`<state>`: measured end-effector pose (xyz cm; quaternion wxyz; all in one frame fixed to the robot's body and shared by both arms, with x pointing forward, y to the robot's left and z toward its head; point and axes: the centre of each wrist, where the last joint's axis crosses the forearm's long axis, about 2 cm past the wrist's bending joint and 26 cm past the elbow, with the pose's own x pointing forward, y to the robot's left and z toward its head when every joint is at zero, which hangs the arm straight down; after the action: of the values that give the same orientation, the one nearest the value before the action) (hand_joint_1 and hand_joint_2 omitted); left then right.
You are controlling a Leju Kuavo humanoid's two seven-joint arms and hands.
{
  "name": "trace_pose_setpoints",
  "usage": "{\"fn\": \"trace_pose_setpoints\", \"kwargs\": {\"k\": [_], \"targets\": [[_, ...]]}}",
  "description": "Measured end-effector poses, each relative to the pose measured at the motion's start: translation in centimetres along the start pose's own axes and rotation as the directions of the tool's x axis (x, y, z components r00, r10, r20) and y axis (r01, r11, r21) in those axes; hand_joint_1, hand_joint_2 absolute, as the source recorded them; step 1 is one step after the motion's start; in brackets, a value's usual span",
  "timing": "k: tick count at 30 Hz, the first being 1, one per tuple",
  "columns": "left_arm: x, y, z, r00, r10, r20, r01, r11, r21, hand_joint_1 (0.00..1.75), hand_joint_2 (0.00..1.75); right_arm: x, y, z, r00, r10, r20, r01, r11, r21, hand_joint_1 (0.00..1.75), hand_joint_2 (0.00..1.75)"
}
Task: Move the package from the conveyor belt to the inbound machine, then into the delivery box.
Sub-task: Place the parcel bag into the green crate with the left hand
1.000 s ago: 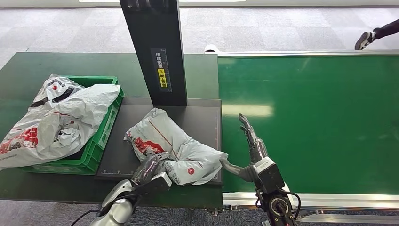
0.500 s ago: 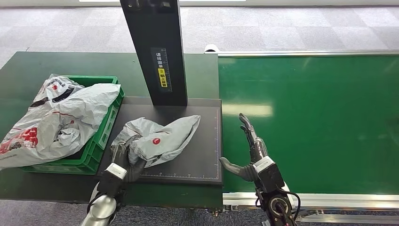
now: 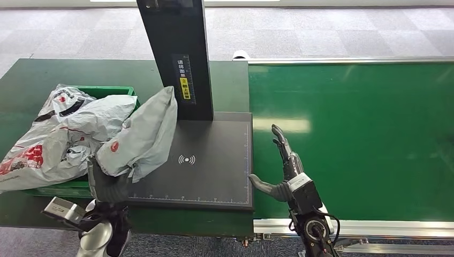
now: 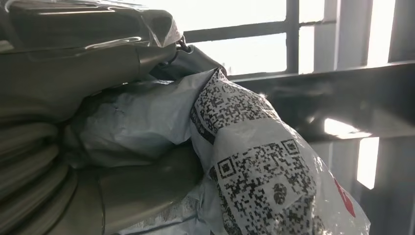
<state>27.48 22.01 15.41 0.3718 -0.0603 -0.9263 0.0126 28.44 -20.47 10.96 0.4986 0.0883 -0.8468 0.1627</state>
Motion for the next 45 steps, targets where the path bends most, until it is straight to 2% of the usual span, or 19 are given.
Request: {"fn": "trace_pose_setpoints", "kwargs": {"k": [9, 13, 15, 17, 19, 22, 24, 29, 33, 36, 39, 41, 45], "targets": [[1.6, -0.1, -1.3, 0.997, 0.003, 0.080, -0.005, 1.000, 0.021, 1.75, 1.75, -0.1, 0.1, -0.2, 1.000, -0.004, -0.003, 0.004, 1.000, 0.000, 0.00, 1.75], [2.3, -0.1, -1.9, 0.993, -0.003, 0.115, -0.007, 0.996, 0.086, 1.75, 1.75, -0.2, 0.1, -0.3, 1.000, -0.007, -0.004, 0.007, 1.000, -0.002, 0.00, 1.75], [3.0, 0.1, -2.5, 0.988, -0.048, 0.145, 0.028, 0.990, 0.141, 1.75, 1.75, -0.2, 0.1, -0.3, 1.000, -0.009, -0.006, 0.009, 1.000, -0.003, 0.00, 1.75], [3.9, 0.7, -3.1, 0.969, -0.177, 0.175, 0.134, 0.964, 0.230, 1.75, 1.75, -0.3, 0.2, -0.3, 1.000, -0.012, -0.009, 0.012, 1.000, -0.003, 0.00, 1.75], [4.6, 1.4, -3.4, 0.899, -0.397, 0.188, 0.320, 0.885, 0.338, 1.75, 1.75, -0.4, 0.3, -0.2, 1.000, -0.015, -0.011, 0.015, 1.000, -0.006, 0.00, 1.75], [5.1, 2.8, -3.9, 0.701, -0.676, 0.226, 0.566, 0.721, 0.399, 1.75, 1.75, -0.5, 0.5, 0.0, 1.000, -0.020, -0.010, 0.020, 1.000, -0.010, 0.00, 1.75], [5.3, 3.7, -4.3, 0.611, -0.753, 0.244, 0.643, 0.652, 0.402, 1.75, 1.75, -0.6, 0.7, 0.1, 1.000, -0.022, -0.009, 0.022, 1.000, -0.008, 0.00, 1.75], [5.4, 5.3, -4.6, 0.527, -0.819, 0.229, 0.705, 0.571, 0.421, 1.75, 1.75, -0.7, 1.0, 0.3, 1.000, -0.025, -0.012, 0.025, 1.000, -0.004, 0.00, 1.75], [5.7, 6.7, -5.2, 0.407, -0.886, 0.224, 0.773, 0.465, 0.432, 1.75, 0.00, -0.7, 1.1, 0.3, 1.000, -0.028, -0.013, 0.028, 1.000, -0.007, 0.00, 1.75], [5.8, 7.6, -5.4, 0.308, -0.928, 0.210, 0.824, 0.371, 0.429, 1.75, 0.00, -0.8, 1.1, 0.4, 0.999, -0.028, -0.016, 0.028, 1.000, -0.012, 0.00, 1.75], [4.7, 8.4, -5.2, 0.225, -0.958, 0.176, 0.884, 0.277, 0.377, 1.75, 0.00, -0.9, 1.1, 0.6, 1.000, -0.022, -0.021, 0.022, 1.000, -0.019, 0.00, 1.75], [3.6, 8.7, -4.6, 0.209, -0.967, 0.144, 0.910, 0.246, 0.334, 1.75, 0.00, -0.9, 1.1, 0.8, 0.999, -0.019, -0.026, 0.019, 1.000, -0.020, 0.00, 1.75], [2.4, 8.9, -4.0, 0.221, -0.971, 0.094, 0.924, 0.240, 0.297, 1.75, 0.00, -1.0, 1.1, 1.1, 0.999, -0.017, -0.032, 0.016, 1.000, -0.021, 0.00, 1.75]]}}
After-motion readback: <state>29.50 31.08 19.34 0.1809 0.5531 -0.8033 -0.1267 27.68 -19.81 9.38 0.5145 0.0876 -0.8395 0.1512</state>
